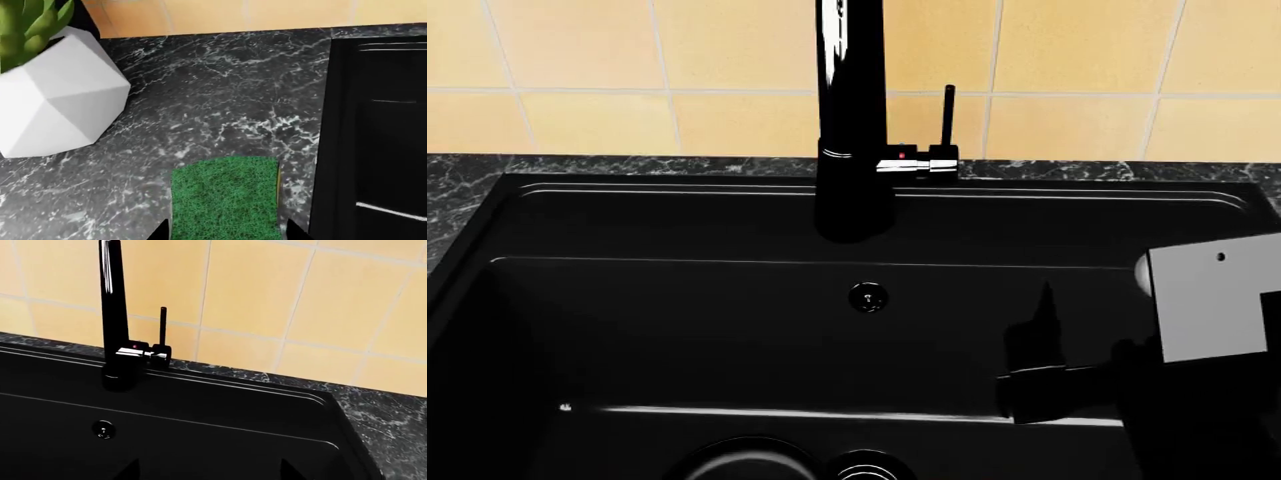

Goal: Pick the pan and sponge and place them into the sink. Then turn on the water.

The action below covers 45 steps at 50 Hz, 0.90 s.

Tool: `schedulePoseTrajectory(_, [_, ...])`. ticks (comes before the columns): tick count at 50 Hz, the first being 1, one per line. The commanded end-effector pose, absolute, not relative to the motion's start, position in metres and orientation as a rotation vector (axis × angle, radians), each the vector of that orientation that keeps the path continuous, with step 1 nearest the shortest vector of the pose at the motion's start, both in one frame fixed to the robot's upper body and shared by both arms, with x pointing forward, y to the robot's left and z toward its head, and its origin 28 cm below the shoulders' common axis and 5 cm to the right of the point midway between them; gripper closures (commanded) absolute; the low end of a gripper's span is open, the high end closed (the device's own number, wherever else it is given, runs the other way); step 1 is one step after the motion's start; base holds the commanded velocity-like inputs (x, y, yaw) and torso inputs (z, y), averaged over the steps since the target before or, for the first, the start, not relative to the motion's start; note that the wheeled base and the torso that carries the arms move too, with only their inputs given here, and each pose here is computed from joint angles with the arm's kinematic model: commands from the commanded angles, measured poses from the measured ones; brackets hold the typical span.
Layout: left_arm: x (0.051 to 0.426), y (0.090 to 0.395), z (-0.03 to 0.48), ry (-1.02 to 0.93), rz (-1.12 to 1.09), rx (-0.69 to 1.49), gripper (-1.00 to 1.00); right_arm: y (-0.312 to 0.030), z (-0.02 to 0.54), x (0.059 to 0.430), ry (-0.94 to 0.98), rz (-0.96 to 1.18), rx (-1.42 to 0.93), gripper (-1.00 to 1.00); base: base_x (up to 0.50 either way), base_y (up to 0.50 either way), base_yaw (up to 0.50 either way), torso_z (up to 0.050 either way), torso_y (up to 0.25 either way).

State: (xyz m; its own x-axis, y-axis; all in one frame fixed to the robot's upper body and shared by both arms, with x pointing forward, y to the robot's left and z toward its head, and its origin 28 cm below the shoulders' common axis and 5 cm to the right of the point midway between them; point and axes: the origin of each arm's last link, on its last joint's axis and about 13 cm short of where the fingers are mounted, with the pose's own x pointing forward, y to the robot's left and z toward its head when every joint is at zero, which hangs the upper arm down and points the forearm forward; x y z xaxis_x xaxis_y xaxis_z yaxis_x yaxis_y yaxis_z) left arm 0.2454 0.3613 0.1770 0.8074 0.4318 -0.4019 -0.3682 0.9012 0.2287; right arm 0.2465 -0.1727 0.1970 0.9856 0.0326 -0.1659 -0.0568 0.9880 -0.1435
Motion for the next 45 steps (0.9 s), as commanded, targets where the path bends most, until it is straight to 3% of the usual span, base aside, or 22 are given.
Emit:
schedulePoseTrajectory(1, [0.252,0.337,0.201,0.389,0.244,0.152,1.0,-0.175,0.197,0.246,0.16,0.043,-0.133,-1.0,0.0,0.0,0.0,0.0,0.0])
schedulePoseTrajectory(17, [0.281,0.276,0.22,0.347,-0.003,0.178,1.0,-0.175,0.2,0.242,0.131,0.057,-0.124,-1.0,0.0,0.0,0.0,0.0,0.0])
schedulePoseTrajectory(45, [0.318,0.203,0.222,0.379,-0.324,0.244,1.0,-0.173,0.206,0.241,0.12,0.069,-0.126,-1.0,0.0,0.0,0.0,0.0,0.0])
